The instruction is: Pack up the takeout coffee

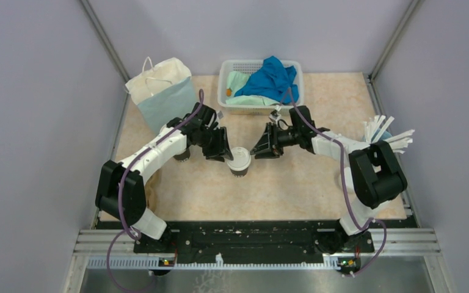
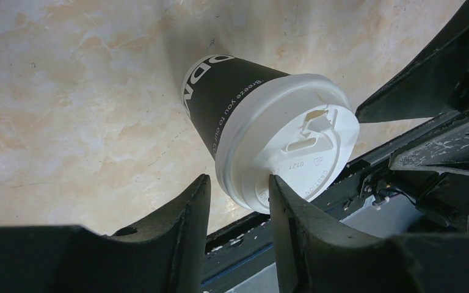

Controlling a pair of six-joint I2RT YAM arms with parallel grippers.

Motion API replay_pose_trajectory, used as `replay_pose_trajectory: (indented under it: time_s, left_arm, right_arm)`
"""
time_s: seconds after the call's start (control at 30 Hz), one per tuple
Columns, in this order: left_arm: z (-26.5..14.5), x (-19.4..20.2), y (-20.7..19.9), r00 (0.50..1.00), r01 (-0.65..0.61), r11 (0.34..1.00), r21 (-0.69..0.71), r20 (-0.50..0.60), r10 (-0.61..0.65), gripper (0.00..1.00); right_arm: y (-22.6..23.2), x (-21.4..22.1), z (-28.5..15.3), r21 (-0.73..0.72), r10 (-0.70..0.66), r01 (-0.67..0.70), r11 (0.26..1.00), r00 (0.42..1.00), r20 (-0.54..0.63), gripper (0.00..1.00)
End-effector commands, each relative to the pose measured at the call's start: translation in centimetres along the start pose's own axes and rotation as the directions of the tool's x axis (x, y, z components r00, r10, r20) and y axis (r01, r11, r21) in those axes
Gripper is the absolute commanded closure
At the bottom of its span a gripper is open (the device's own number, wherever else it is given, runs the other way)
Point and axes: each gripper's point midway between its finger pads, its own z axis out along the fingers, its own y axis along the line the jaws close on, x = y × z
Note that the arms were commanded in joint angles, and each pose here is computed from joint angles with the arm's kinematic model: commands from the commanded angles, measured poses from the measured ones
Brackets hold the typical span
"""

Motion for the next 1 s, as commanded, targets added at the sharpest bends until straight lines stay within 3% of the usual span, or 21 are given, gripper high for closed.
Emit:
replay_pose_trajectory:
  time_s: [0.0,0.3,0.47,0.83,0.97]
  left_arm:
    - [0.0,0.0,0.0,1.000,-0.027,1.000,0.010,0.007,0.027,0.53]
    - [0.2,0.1,0.0,1.000,-0.029,1.000,0.010,-0.001,0.029,0.55]
    - [0.2,0.1,0.2,0.999,-0.032,0.999,0.004,-0.004,0.032,0.55]
    - [0.3,0.3,0.2,0.999,-0.032,0.999,0.007,-0.012,0.032,0.55]
    - [0.5,0.4,0.4,0.999,-0.030,1.000,0.003,-0.015,0.030,0.56]
  right_arm:
    - [1.0,-0.1,0.3,-0.047,-0.048,0.048,0.998,0.999,-0.001,0.58]
    - [0.0,0.1,1.4,-0.022,-0.040,0.040,0.999,0.999,-0.012,0.76]
    - [-0.1,0.3,0.8,-0.039,-0.027,0.027,0.999,1.000,0.009,0.68]
    - [-1.1,1.0,2.3,-0.024,-0.016,0.015,1.000,1.000,-0.022,0.73]
    - [-3.3,1.0,2.6,0.060,0.006,-0.006,0.998,1.000,-0.003,0.73]
